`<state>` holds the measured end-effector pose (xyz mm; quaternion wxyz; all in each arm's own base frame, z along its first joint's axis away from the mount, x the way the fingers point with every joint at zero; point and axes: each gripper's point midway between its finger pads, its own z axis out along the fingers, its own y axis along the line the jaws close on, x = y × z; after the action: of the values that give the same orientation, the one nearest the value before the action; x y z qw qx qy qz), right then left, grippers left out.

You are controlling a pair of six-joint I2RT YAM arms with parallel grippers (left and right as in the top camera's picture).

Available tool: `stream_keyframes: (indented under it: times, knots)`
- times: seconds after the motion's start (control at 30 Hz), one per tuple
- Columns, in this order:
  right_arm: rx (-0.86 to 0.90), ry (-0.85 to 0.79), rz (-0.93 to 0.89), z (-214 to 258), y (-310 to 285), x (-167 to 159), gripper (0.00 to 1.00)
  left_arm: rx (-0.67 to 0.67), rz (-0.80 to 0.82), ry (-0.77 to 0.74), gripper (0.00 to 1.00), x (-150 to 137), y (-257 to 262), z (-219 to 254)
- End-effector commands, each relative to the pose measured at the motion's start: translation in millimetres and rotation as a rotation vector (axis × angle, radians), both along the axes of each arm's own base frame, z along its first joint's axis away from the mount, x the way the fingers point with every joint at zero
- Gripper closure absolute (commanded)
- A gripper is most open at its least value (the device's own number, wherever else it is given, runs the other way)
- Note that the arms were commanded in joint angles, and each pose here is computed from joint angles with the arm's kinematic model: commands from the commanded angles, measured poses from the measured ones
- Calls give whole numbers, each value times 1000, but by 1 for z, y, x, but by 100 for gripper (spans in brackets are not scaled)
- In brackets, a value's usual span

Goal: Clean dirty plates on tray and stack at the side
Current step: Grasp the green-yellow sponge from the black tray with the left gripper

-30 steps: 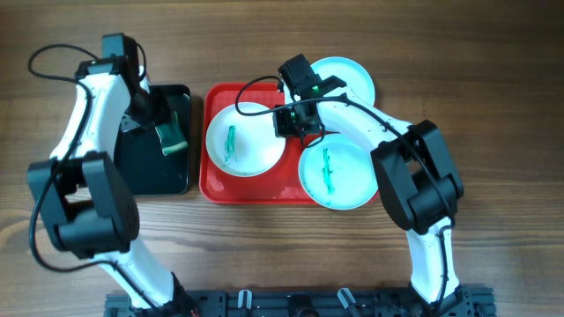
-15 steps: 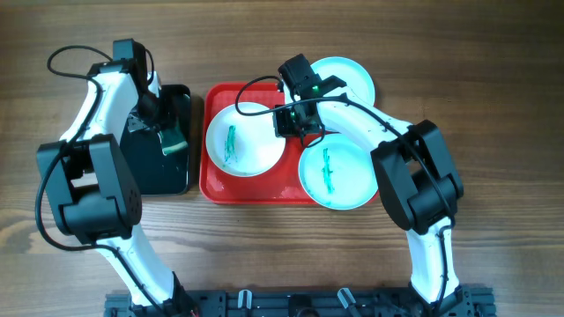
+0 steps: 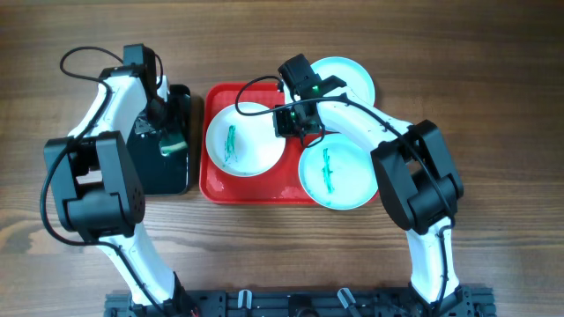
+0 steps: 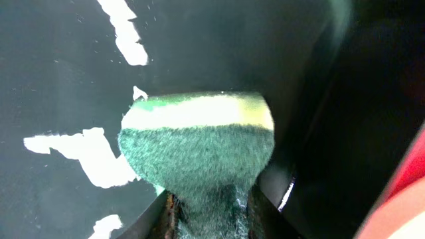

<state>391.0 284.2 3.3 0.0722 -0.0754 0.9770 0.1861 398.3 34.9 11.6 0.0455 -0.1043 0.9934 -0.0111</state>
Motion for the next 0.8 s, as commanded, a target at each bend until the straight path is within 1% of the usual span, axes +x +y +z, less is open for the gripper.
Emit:
stream_keyframes:
  times: [0.0,0.1,0.2,0.33,0.63,0.7,0.77]
  knots:
    - [-65,23,0,-21,-10,-4,96,9,-12,43,81,-10,2,-18]
    - [-65,22,0,-21,-10,-4,96,9,-10,34,96,-8,2,-18]
    - [-65,22,0,-21,-10,-4,96,10,-9,33,96,-8,2,-18]
    - [-74,16,-3,-22,-11,-2,96,10,0,21,96,-7,2,-6]
    - [-62,21,2,-21,-9,-3,96,13,2,-31,96,-3,2,62]
    - [-38,30,27,-20,-5,-6,96,-26,-20,-50,96,-4,-6,71]
    - [-18,40,38,-19,-1,-9,96,-106,-67,-72,96,-4,-22,79]
